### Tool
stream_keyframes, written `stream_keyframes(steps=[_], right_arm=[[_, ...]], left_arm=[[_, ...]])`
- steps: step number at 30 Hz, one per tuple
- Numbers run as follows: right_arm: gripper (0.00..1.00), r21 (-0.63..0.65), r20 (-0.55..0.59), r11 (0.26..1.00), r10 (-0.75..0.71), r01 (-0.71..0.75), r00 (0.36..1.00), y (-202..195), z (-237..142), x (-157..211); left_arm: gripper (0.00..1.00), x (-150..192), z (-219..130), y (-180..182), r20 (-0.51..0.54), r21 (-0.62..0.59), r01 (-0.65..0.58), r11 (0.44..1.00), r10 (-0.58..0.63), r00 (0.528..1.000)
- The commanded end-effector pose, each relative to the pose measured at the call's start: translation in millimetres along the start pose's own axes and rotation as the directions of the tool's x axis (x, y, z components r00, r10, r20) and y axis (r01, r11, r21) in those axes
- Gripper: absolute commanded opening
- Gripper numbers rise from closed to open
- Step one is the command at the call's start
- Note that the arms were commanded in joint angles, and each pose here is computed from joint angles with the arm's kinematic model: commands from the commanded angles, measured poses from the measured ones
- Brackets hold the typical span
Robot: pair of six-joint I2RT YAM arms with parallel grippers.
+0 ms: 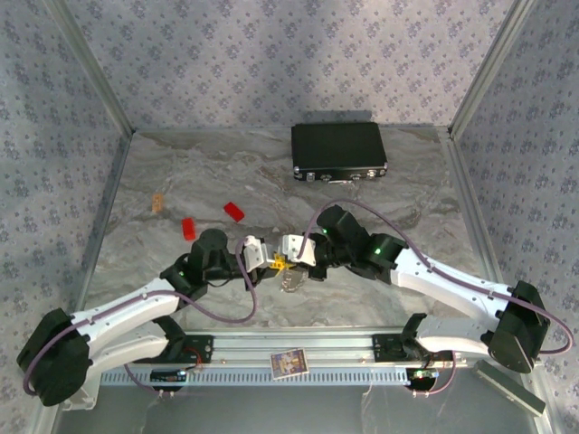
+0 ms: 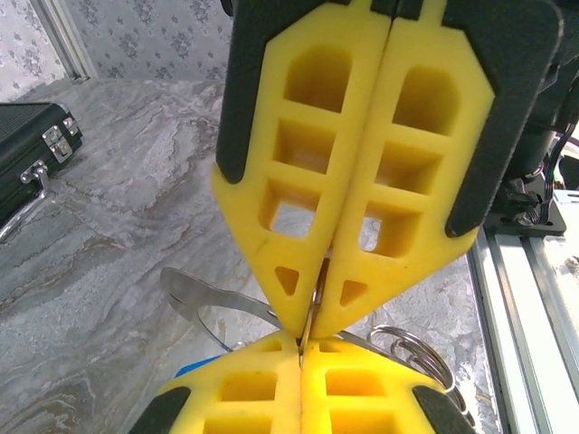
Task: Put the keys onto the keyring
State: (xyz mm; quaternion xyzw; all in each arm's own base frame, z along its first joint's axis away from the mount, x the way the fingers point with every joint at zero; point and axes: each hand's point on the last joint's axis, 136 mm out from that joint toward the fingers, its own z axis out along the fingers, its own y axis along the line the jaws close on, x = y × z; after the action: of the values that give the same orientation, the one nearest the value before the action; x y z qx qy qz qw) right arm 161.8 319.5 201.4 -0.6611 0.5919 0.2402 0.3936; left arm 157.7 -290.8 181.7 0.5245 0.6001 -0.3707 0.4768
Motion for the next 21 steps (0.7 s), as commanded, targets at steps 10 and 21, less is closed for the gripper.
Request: stream_keyframes(steps=[10,21], right_arm=[[0.33,0.091,0.039,0.996,0.013,-0.016,0.999,-10,-29,2],[0.32,0.044,0.041,0.998,0.048,-0.049,0.998,-1,-16,8]], left_arm=[[0.00,-22,-1,1,0.075,-0.009,-0.056,0.998,0.056,0.996],[0.00,-22,3,0,0.066,0.005,-0.057,0.998,0.057,0.996]])
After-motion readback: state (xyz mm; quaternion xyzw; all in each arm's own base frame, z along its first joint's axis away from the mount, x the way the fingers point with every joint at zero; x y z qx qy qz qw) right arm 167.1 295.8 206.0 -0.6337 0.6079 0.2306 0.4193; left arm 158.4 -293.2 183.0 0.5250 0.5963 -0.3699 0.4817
